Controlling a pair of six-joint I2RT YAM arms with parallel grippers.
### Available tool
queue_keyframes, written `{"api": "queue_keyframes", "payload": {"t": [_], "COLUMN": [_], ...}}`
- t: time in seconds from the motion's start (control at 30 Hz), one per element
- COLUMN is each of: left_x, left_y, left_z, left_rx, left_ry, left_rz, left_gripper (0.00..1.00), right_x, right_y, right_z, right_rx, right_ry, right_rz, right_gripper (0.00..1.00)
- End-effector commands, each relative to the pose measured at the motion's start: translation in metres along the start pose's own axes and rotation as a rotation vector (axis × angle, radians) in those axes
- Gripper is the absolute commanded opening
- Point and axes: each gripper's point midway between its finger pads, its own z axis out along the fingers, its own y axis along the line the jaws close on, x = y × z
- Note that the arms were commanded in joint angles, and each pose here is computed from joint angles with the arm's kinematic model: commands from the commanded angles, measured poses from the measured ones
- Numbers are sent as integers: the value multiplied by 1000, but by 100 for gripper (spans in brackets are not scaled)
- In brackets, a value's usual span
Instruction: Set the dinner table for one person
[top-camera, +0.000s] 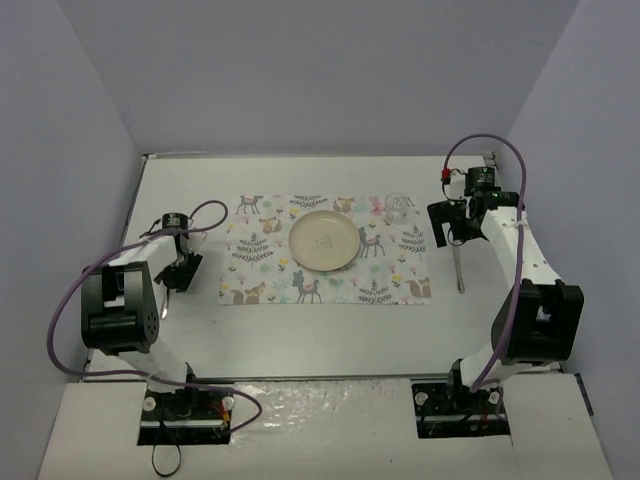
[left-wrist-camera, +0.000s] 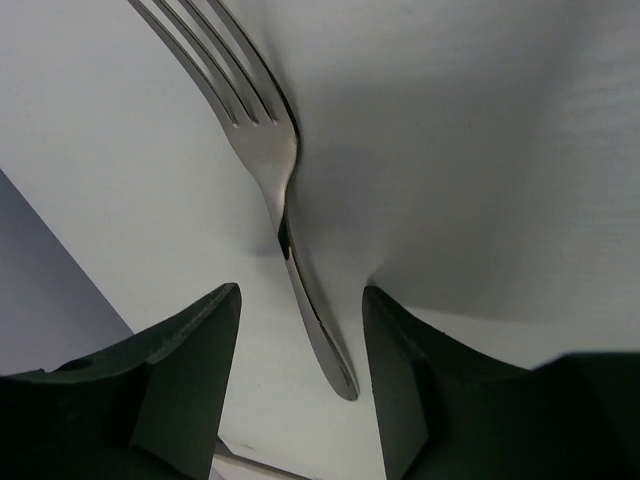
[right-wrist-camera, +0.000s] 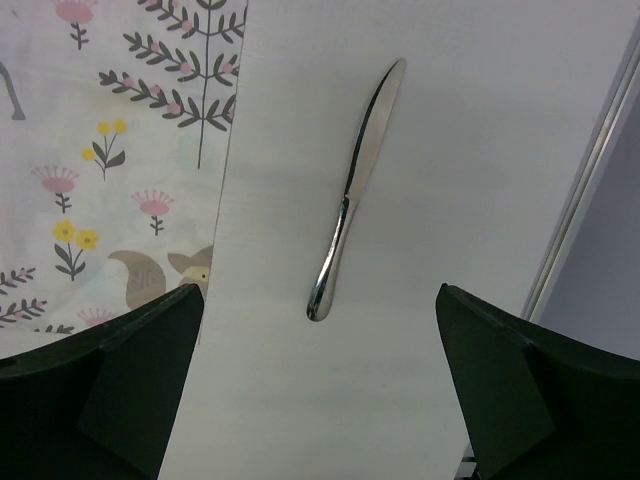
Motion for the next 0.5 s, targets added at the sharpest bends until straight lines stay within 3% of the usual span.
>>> {"api": "queue_keyframes", "payload": {"t": [0.0, 0.13, 0.17, 0.2, 0.23, 0.37, 0.47], "left_x": [1, 2, 2, 2, 1, -17, -45], "left_y": [0, -11, -13, -16, -17, -18, -6], "left_z": [8, 23, 24, 26, 26, 3, -38], "left_rx": [8, 57, 69, 83, 91, 131, 119], "left_ry": [73, 121, 122, 133, 131, 42, -76], "left_rz": [-29, -33, -33, -31, -31, -39, -34], "left_gripper": [45, 39, 30, 10, 0, 0, 0], "right_x": [-43, -49, -49, -50, -50, -47, -43], "right_y": [-20, -24, -25, -25, -24, -24, -24], "right_z": [-51, -67, -69, -71, -72, -69, -67], "right_rx": [76, 97, 98, 97, 96, 97, 100], "right_ry": [-244, -300, -307, -318, -323, -322, -323], "right_rz": [17, 25, 26, 26, 26, 26, 29], "right_gripper": [100, 100, 100, 100, 100, 100, 100]}}
